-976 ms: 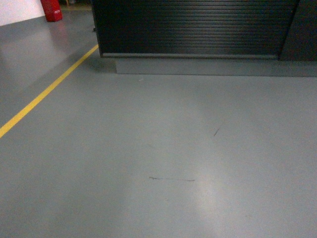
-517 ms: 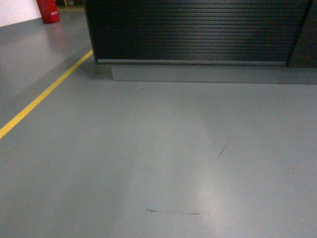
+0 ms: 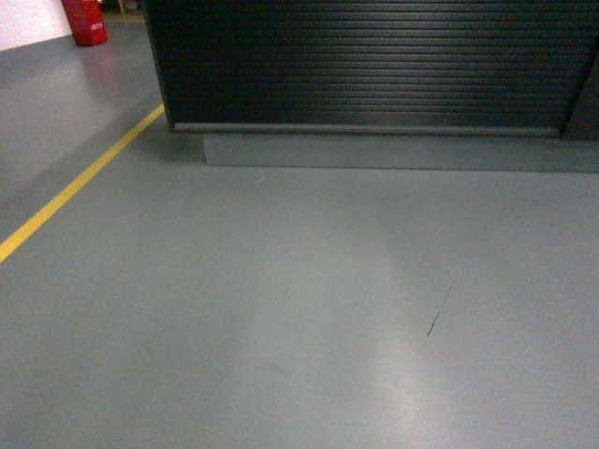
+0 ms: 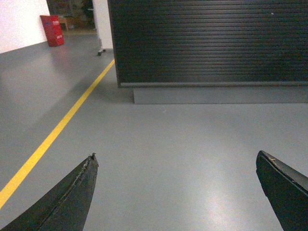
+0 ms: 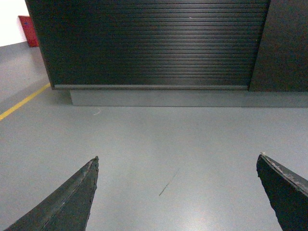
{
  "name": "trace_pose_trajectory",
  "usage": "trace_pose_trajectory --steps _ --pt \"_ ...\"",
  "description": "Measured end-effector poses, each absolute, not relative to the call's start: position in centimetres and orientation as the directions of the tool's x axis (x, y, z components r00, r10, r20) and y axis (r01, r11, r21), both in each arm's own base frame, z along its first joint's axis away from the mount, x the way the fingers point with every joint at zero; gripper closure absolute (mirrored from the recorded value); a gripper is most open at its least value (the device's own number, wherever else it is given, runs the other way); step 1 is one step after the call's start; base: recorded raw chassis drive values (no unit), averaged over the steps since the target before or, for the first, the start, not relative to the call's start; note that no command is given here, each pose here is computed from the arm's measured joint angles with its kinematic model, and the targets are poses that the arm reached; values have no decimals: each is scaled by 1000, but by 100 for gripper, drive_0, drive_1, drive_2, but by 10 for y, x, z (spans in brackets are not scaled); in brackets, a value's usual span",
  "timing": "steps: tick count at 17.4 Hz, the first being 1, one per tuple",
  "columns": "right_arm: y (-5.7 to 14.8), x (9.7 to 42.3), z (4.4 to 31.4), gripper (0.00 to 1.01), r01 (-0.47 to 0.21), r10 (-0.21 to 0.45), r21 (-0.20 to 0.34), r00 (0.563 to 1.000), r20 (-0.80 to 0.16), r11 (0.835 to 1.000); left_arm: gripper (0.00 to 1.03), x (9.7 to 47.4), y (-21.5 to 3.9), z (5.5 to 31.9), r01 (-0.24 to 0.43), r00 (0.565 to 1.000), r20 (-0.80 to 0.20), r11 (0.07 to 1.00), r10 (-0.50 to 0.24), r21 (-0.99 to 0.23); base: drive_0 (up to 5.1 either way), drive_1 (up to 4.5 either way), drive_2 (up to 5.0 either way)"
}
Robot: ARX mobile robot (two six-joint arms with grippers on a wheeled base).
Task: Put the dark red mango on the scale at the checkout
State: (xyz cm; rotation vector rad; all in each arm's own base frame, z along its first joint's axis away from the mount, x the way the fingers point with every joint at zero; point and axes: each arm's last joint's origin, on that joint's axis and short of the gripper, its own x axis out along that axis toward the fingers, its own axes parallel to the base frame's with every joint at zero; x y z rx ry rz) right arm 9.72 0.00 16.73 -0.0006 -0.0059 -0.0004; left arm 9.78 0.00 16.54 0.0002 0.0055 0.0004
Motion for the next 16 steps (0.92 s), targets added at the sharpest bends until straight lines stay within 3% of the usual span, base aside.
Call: trace_pose_trajectory --steps 16 --pt "0 97 167 3 0 0 -1 1000 6 1000 5 98 0 165 0 1000 -6 1000 0 0 -5 428 -438"
